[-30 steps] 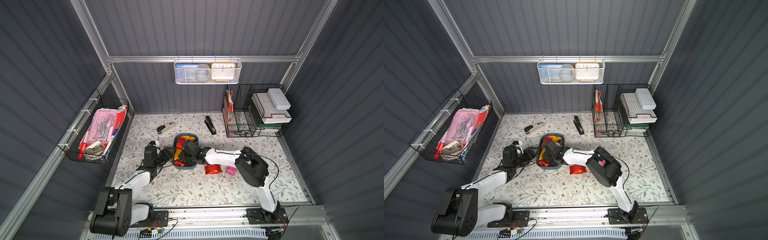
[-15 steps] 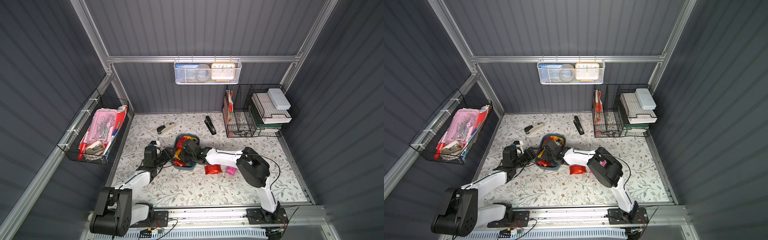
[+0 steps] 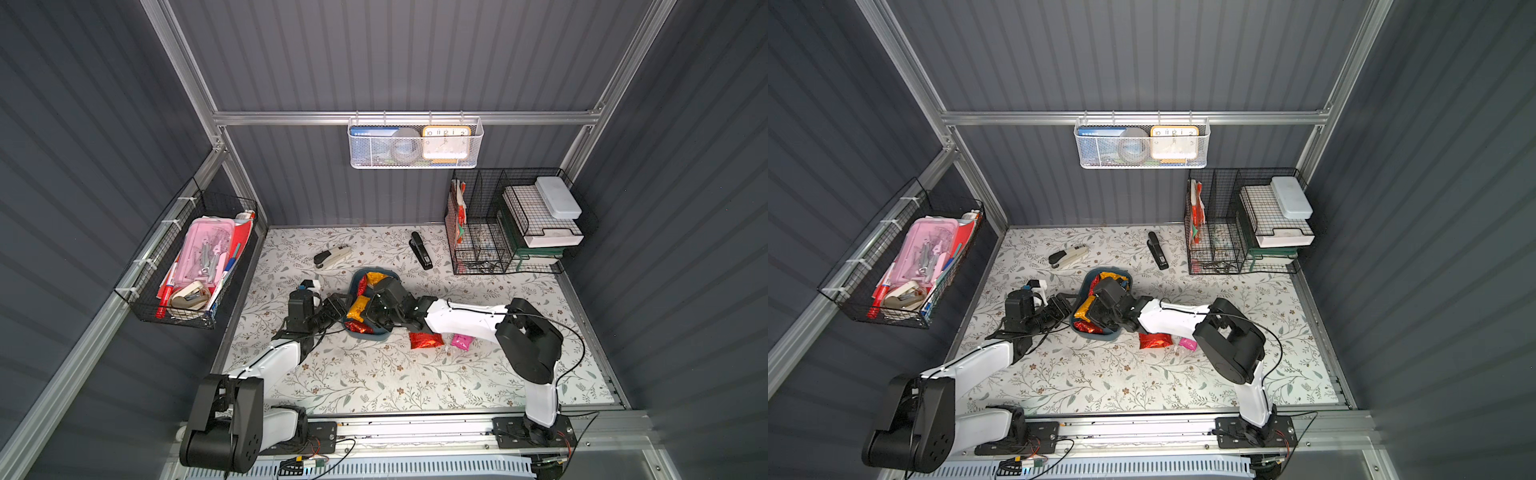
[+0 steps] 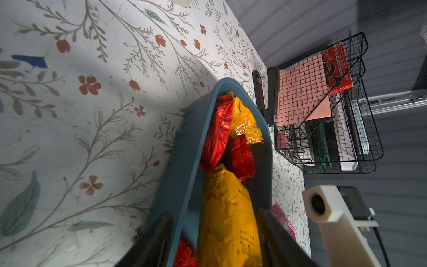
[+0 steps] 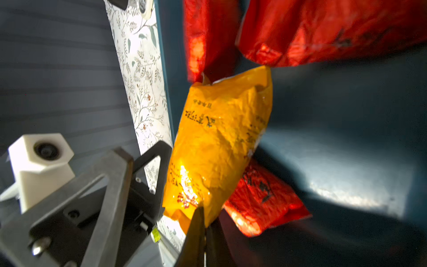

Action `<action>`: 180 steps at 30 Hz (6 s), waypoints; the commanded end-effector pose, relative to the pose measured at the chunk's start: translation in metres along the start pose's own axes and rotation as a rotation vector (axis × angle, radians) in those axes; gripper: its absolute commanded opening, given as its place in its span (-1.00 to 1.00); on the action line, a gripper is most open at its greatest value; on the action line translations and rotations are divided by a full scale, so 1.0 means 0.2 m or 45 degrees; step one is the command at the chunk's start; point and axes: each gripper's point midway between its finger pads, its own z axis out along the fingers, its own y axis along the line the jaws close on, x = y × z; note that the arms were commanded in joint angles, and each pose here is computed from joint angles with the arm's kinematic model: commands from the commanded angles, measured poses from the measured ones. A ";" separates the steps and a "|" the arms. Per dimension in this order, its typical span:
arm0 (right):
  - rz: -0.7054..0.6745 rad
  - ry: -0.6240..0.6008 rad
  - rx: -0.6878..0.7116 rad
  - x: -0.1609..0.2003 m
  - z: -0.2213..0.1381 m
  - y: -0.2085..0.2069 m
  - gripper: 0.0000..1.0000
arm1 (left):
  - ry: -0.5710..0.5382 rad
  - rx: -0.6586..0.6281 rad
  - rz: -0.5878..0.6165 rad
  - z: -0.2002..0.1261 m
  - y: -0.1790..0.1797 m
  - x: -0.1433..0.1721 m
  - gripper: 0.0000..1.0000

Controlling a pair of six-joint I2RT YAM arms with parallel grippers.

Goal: Take the tea bags out of the storage box
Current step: Pick up the tea bag from the storage box, then adjust the storage box at the center of the board, then place the tea bag at the center of the board, then pick up the tea bag from the storage box.

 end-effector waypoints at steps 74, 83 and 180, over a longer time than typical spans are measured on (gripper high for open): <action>-0.650 0.414 0.135 0.56 -0.75 -0.42 -1.00 | 0.043 -0.150 0.118 0.20 0.02 0.04 -0.53; -0.693 0.418 0.193 0.58 -0.56 -0.45 -1.00 | 0.025 -0.169 0.113 0.21 0.02 0.02 -0.58; -0.166 -0.175 0.145 -0.33 0.25 -0.03 -1.00 | -0.109 -0.284 -0.008 -0.10 0.07 0.04 -0.08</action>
